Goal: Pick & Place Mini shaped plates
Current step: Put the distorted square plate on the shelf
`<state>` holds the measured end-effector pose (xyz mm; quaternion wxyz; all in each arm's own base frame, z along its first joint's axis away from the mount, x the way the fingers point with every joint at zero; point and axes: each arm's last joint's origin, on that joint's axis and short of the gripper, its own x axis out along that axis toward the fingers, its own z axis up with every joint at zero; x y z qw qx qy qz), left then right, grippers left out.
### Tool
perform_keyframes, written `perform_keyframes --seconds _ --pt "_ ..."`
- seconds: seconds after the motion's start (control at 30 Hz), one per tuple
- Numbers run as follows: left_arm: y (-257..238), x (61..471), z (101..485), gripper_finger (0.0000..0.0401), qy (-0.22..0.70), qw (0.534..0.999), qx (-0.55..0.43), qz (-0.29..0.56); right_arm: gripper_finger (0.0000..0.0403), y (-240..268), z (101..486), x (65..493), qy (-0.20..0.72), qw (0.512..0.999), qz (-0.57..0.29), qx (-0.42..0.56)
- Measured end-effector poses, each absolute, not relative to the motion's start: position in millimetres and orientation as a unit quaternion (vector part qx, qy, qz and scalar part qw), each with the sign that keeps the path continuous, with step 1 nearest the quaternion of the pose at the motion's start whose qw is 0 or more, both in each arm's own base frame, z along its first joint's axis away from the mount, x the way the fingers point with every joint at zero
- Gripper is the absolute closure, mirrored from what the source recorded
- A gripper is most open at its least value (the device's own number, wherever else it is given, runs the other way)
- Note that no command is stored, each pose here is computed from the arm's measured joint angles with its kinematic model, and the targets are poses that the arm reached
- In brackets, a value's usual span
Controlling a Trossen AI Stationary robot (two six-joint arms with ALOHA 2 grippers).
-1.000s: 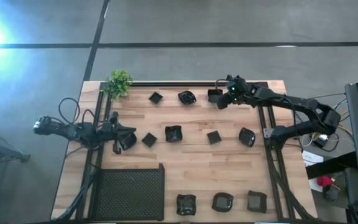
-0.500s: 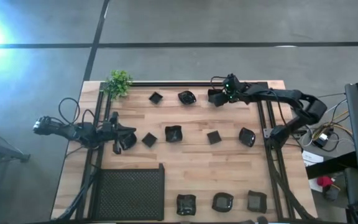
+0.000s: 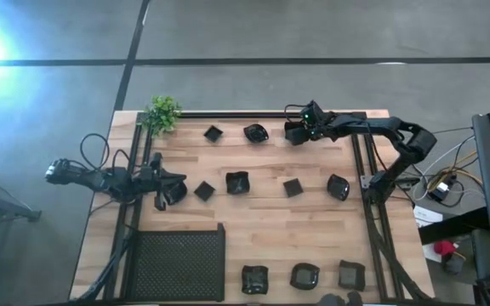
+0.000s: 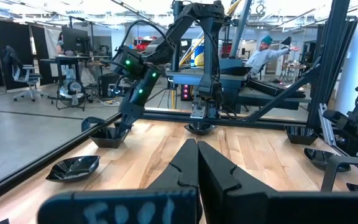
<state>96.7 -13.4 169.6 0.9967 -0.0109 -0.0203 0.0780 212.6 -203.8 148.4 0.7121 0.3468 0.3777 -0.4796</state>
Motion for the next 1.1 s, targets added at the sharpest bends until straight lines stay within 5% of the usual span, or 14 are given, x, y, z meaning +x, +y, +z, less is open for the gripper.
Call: perform_keyframes --seconds 0.23,0.43,1.1 --pt "-13 97 170 0.0401 -0.02 0.997 -0.011 0.078 0.0308 -211 140 222 0.397 0.711 -0.465 0.348" --pt "-13 97 170 0.0401 -0.02 0.997 -0.011 0.078 0.0386 -216 142 227 0.4 0.72 -0.456 0.337" --pt "-13 97 170 0.0401 -0.02 0.997 -0.011 0.078 0.0395 -152 234 223 0.32 0.82 -0.409 0.243"
